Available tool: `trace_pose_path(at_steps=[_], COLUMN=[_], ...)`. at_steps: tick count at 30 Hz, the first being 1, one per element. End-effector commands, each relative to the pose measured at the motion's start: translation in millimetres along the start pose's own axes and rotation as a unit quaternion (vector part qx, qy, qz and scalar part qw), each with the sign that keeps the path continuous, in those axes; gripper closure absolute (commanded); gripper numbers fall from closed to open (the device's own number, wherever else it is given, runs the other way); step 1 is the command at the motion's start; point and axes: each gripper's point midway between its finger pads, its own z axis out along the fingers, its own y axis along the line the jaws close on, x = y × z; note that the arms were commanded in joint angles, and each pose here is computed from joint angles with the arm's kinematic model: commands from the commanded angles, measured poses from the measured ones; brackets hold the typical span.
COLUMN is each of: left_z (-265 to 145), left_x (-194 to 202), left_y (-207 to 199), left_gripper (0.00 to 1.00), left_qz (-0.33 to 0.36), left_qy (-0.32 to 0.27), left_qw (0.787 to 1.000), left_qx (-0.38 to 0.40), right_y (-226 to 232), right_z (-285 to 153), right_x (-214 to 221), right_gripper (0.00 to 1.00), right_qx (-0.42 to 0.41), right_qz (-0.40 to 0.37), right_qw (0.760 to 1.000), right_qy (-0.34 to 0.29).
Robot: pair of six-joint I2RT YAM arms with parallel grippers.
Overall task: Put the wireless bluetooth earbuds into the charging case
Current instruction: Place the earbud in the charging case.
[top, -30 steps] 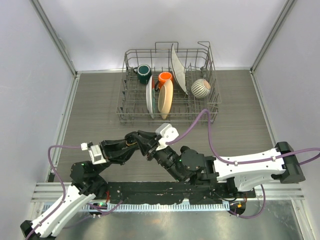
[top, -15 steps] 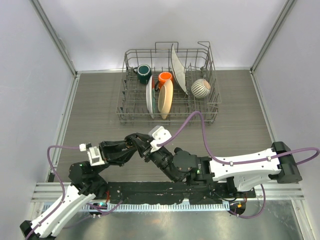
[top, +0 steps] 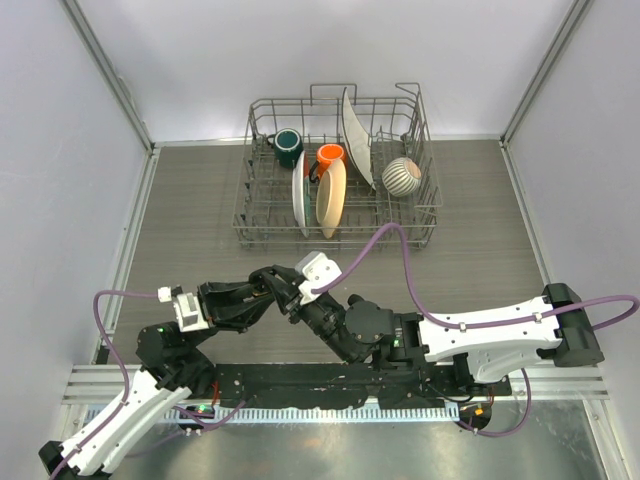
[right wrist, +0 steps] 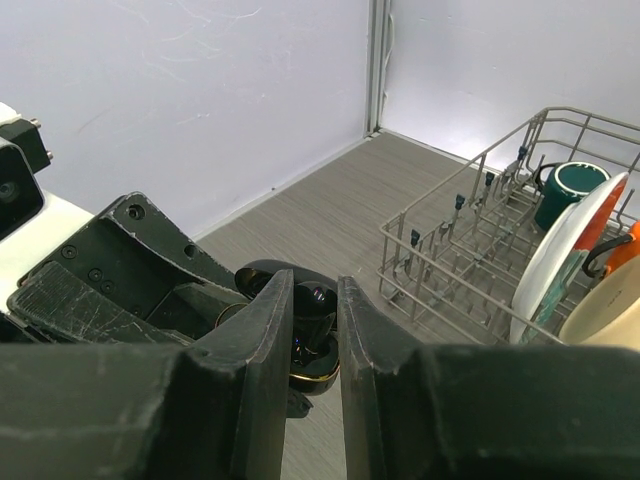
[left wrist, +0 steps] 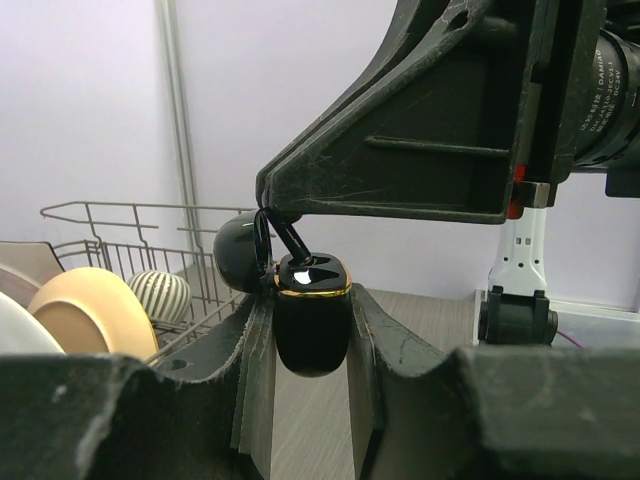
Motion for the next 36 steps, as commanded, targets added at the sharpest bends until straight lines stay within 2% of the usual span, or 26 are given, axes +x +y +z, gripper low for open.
trace_pose_path(at_steps=[1, 14, 25, 30, 36], left_z=[7, 7, 8, 8, 7], left_x=[-40, -42, -41, -43, -43], left_y=[-8, -4, 2, 3, -3], left_gripper=[1.0, 1.0, 1.0, 1.0, 1.0], left_qz=[0.019, 0.021, 0.022, 0.024, 0.021], left_qy=[-0.054, -0.06, -0.062, -0.066, -0.065], left_qw=[0.998, 0.998, 0.998, 0.997, 0.998], left_qx=[0.015, 0.005, -0.009, -0.012, 0.002], right_y=[-5, 9, 20, 15, -2], right_z=[-2, -8, -13, -15, -12], right_x=[-11, 1, 9, 10, 1], right_gripper=[0.99, 0.99, 0.99, 0.99, 0.99], right_qx=[-0.002, -0.063, -0.103, -0.094, -0.046], right_qz=[-0.005, -0.06, -0.069, -0.069, -0.061], right_qw=[1.0, 0.996, 0.992, 0.993, 0.997], right_qy=[-0.013, -0.002, 0.008, 0.009, -0.002])
